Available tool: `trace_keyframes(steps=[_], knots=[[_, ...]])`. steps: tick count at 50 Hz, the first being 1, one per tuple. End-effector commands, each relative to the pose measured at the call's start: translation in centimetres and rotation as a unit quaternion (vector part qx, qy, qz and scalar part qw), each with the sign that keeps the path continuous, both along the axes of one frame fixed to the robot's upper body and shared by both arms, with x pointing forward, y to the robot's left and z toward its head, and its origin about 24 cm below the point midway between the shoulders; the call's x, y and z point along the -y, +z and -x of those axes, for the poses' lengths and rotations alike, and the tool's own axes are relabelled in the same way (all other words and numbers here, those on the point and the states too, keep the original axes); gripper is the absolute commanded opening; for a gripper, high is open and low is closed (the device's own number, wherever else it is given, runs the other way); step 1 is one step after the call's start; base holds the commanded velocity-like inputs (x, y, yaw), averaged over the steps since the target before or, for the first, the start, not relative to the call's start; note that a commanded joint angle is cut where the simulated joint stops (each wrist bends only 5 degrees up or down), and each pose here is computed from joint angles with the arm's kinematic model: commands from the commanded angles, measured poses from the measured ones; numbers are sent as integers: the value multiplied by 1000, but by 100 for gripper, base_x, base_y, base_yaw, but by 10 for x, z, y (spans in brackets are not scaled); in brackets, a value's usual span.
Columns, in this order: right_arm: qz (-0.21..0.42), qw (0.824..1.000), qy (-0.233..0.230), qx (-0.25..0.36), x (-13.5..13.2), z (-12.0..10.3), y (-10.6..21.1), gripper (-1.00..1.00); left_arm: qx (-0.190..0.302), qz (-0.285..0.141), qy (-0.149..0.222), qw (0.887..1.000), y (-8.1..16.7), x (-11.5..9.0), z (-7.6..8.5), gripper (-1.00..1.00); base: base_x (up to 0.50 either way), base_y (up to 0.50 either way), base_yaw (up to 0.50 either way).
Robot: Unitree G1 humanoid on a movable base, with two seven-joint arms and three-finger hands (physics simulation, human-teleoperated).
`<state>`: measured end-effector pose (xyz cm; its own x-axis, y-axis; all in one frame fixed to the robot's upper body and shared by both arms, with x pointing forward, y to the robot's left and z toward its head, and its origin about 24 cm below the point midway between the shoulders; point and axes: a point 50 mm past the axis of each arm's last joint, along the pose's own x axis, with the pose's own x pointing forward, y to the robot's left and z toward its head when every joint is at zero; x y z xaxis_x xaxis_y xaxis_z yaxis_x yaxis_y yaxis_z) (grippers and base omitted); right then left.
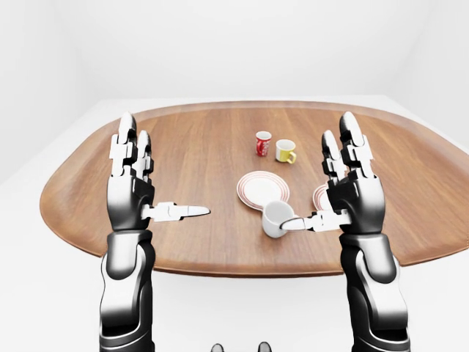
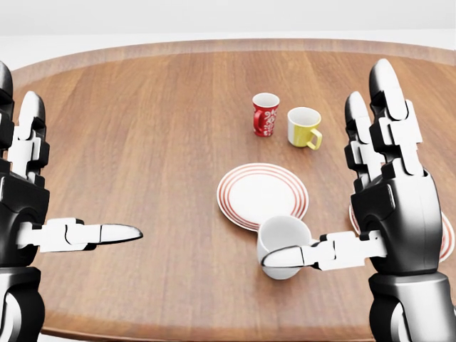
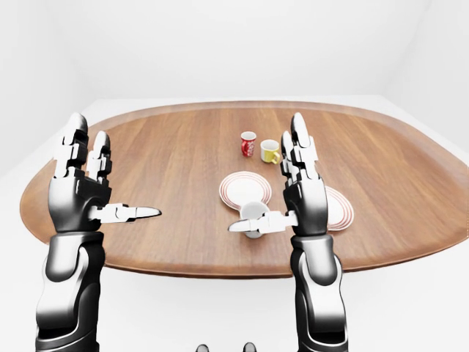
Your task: Put the white mug on the left plate.
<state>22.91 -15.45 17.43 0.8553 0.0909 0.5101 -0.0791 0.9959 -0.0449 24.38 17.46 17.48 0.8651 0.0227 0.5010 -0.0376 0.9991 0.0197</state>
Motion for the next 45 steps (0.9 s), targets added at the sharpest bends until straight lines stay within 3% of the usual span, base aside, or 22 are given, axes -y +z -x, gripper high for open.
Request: trace_keyframes(steps=[1,45], knots=[[4,1000,4,3,-1,1,1,100,0,0,-1,1000,0,0,0,99,50,0,0],[12,1000,8,-2,-3,2,-1,100,-7,2,-1,1000,-3,-1,0,100,50,-1,0]])
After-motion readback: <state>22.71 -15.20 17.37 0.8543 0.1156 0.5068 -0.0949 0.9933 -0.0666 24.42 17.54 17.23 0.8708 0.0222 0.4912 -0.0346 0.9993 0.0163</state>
